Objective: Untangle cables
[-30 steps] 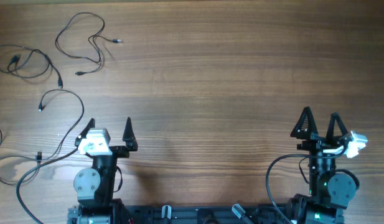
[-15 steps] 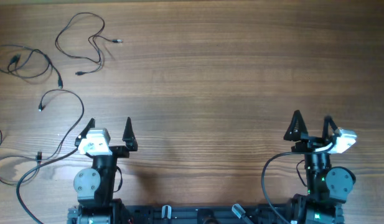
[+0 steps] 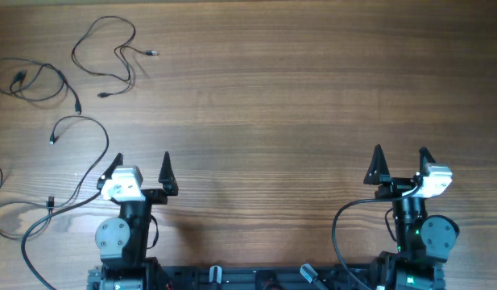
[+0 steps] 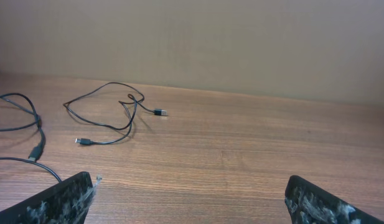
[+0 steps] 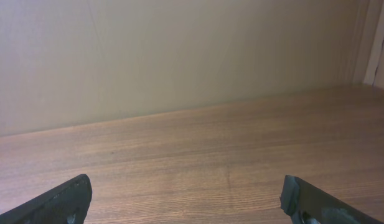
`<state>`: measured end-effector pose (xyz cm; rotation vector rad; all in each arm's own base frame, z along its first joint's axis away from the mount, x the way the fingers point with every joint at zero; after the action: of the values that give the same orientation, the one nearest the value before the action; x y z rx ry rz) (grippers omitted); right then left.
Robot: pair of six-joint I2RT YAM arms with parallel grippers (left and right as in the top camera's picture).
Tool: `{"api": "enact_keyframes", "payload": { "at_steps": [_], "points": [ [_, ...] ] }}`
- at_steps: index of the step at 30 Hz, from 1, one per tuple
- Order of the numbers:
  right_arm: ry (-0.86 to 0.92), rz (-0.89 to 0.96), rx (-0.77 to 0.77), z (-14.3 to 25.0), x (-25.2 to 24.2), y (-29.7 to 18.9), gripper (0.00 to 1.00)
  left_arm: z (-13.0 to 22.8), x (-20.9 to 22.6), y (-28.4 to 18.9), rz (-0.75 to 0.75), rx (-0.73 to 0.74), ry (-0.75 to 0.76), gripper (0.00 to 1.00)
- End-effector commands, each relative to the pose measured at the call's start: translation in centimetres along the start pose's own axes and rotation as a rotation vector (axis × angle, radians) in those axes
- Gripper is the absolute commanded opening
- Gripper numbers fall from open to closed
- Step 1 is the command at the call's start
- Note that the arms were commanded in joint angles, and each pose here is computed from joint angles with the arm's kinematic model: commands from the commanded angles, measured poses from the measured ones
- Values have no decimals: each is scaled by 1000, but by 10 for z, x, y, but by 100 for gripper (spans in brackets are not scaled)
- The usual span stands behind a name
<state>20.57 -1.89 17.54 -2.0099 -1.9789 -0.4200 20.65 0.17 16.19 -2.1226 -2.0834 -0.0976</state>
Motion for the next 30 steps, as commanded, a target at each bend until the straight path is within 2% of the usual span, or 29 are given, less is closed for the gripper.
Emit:
{"api": "enact_keyframes", "payload": {
  "at_steps": [1,30],
  "points": [
    [-50,-26,-4,0,4,-1,100,2,-3,0,14,1,20,100],
    [-58,-42,-1,1,9,0,100,2,-3,0,15,1,20,100]
  ]
}}
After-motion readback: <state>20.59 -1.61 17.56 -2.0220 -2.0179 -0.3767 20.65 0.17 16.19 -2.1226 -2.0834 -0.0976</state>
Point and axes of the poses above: each gripper's point midway between its finger pads, its own y axis out along the fingers, its own x axis along the line the jaws close on, z = x × y, the point moved 4 cm from there along -y, back along the fingers, and after that the axes turned 15 degrees about y, right-handed, at the moved point
